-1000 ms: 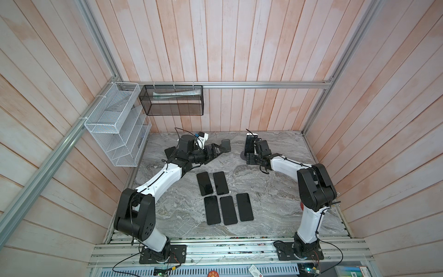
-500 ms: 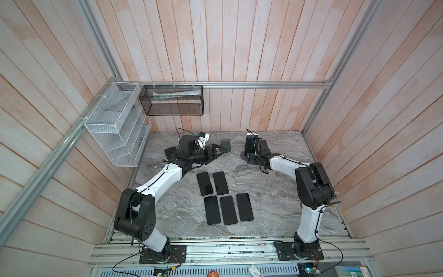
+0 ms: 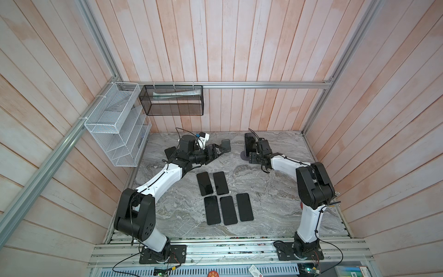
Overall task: Remove the phone from the phone stand
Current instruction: Rotate the phone stand at the top-center of the table.
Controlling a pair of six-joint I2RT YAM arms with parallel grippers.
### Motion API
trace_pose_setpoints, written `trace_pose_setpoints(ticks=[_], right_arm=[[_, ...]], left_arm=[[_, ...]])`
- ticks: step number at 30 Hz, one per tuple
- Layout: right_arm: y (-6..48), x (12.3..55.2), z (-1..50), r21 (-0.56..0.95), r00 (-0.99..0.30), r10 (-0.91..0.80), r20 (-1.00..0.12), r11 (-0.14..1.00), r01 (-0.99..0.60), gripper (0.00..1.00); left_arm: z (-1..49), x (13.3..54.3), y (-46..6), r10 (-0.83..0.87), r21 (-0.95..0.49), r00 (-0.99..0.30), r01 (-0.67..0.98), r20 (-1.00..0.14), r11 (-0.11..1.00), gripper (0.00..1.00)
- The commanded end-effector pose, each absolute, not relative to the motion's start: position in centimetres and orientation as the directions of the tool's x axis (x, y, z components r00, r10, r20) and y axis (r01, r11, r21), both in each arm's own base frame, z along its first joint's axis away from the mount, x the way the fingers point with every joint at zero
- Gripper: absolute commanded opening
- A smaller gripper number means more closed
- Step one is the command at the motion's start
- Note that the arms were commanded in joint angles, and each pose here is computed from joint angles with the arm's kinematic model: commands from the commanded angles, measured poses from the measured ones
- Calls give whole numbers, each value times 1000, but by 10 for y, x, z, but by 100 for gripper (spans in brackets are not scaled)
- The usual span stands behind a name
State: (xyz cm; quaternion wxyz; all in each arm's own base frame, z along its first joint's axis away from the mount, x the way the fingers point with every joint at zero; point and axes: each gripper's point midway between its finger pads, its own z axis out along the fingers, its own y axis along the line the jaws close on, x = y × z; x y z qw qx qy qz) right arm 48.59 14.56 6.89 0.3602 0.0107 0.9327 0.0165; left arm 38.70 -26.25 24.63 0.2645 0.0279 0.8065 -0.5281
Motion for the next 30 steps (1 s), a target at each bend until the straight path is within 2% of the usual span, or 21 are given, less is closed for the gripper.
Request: trace_pose_setpoints(ticks=[1, 10, 15, 16, 19, 25, 30], right_arm=[[140, 482, 67, 28, -745, 31, -667, 999, 16, 84], [153, 456, 94, 63, -713, -15, -701, 994, -84, 83], [158, 448, 163, 143, -607, 37, -794, 981, -128, 85], [160, 450, 178, 150, -578, 38, -815, 978, -147, 88], [169, 461, 202, 137, -543, 0, -840, 968, -212, 95], [191, 498, 216, 123, -518, -58, -853, 944, -307, 98], [187, 531, 215, 115, -527, -51, -848, 954, -278, 98]], left_arm=[[252, 390, -264, -232, -828, -845, 351, -481, 437, 95], [253, 390, -264, -231, -828, -845, 352, -482, 436, 95], [259, 386, -266, -229, -834, -846, 362, -482, 417, 95], [261, 386, -266, -230, -833, -844, 365, -484, 415, 95], [264, 385, -266, -229, -833, -842, 372, -488, 409, 95], [265, 380, -274, -192, -830, -844, 406, -501, 383, 99], [262, 369, -292, -129, -807, -840, 447, -527, 386, 100]])
